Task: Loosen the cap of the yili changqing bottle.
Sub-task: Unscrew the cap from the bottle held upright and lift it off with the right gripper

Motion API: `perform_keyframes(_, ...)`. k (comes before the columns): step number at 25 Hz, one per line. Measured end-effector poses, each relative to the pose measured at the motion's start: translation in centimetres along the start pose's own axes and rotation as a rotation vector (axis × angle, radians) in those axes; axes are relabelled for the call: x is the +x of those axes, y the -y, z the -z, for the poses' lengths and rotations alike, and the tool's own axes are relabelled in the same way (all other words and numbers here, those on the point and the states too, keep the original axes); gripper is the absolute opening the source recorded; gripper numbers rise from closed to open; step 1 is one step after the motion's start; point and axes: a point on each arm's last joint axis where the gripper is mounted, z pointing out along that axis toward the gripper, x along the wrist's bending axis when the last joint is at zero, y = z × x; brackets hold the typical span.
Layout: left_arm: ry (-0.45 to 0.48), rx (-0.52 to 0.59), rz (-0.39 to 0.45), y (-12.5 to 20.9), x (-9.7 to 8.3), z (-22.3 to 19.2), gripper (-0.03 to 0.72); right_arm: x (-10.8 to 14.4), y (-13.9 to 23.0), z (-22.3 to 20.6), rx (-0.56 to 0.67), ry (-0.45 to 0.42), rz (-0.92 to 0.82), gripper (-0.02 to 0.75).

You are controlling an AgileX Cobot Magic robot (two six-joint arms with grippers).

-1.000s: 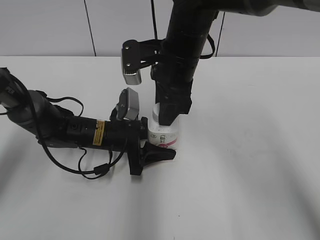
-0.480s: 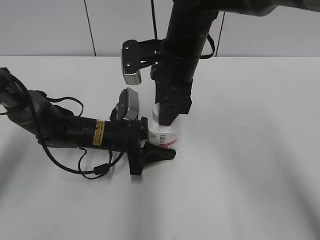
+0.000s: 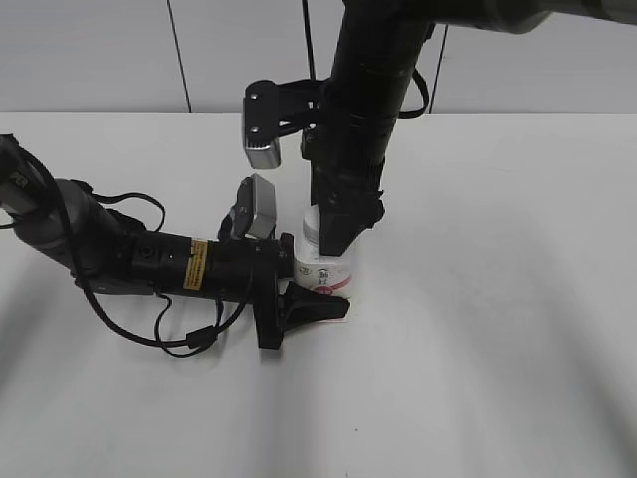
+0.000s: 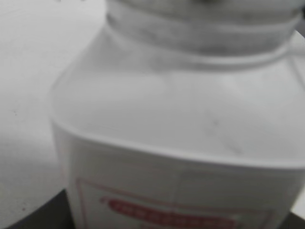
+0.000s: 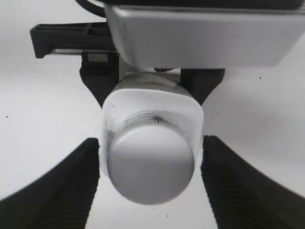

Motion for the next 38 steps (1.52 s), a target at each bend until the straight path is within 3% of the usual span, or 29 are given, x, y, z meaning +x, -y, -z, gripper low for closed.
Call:
perform_keyframes(17,0.001,-0.001,0.0,0.0,0.0,0.0,0.404,0.6,-0.5,2.9,-0.035,0.056,-0.164,0.565)
perform_keyframes(20,0.001,-0.001,0.0,0.0,0.0,0.0,0.404,0.8,-0.5,3.6,-0.045,0.068,-0.287,0.565)
perform_keyframes(32,0.006,0.002,-0.003,0.0,0.0,0.0,0.403,0.8,-0.5,3.7,-0.065,0.054,-1.073,0.565)
perform_keyframes(38,0.007,0.003,-0.004,0.0,0.0,0.1,0.403,0.8,-0.5,3.6,-0.072,0.047,-1.293,0.565)
